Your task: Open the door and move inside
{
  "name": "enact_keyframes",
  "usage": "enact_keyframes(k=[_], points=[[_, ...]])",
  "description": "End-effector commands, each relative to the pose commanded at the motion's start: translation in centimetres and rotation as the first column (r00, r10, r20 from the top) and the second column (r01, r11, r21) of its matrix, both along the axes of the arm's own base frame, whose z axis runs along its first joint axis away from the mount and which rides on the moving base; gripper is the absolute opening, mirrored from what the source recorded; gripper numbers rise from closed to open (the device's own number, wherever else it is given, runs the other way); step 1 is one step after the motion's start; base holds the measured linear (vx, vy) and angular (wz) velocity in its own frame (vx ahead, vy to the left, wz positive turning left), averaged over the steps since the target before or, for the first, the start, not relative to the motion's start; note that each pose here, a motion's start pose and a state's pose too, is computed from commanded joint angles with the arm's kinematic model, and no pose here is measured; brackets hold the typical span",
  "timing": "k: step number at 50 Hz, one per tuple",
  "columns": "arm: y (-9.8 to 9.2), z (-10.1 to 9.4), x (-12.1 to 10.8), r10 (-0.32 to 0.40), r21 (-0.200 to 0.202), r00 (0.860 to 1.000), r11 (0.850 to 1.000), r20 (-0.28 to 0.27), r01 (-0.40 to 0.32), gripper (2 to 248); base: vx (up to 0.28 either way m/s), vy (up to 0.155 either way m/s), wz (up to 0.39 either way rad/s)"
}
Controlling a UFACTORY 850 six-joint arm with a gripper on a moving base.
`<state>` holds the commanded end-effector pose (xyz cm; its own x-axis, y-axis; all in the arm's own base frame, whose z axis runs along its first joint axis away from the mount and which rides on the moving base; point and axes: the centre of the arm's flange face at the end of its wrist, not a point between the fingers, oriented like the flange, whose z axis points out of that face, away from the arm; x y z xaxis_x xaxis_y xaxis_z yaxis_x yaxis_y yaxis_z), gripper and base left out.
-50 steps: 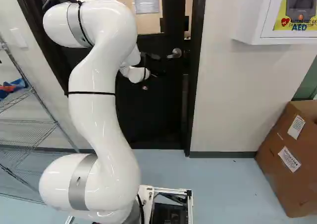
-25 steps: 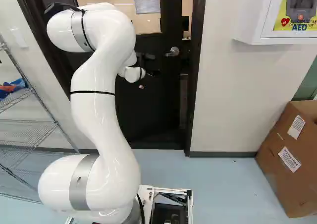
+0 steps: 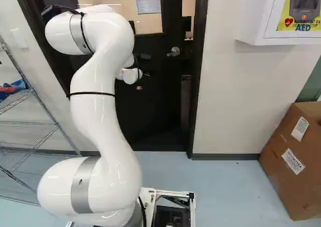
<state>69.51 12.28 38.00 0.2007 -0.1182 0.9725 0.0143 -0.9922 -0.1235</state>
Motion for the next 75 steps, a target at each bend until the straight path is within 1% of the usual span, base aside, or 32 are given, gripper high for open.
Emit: enact_keyframes(k=[12, 24, 38, 62, 75], points=[[2.1, -0.3, 1.5, 0.069, -0.031, 0.997, 0.997, 0.023, -0.068, 247, 0.000, 0.000, 0.000], [2.5, -0.4, 1.9, 0.081, -0.037, 0.996, 0.996, 0.029, -0.080, 247, 0.000, 0.000, 0.000], [1.0, 0.0, 0.3, 0.065, -0.039, 0.998, 0.997, 0.010, -0.065, 247, 0.000, 0.000, 0.000], [-2.2, 0.7, -3.4, 0.029, -0.045, 0.999, 0.999, -0.026, -0.030, 247, 0.000, 0.000, 0.000], [-3.7, 1.1, -5.6, 0.025, -0.057, 0.999, 0.998, -0.043, -0.028, 247, 0.000, 0.000, 0.000]])
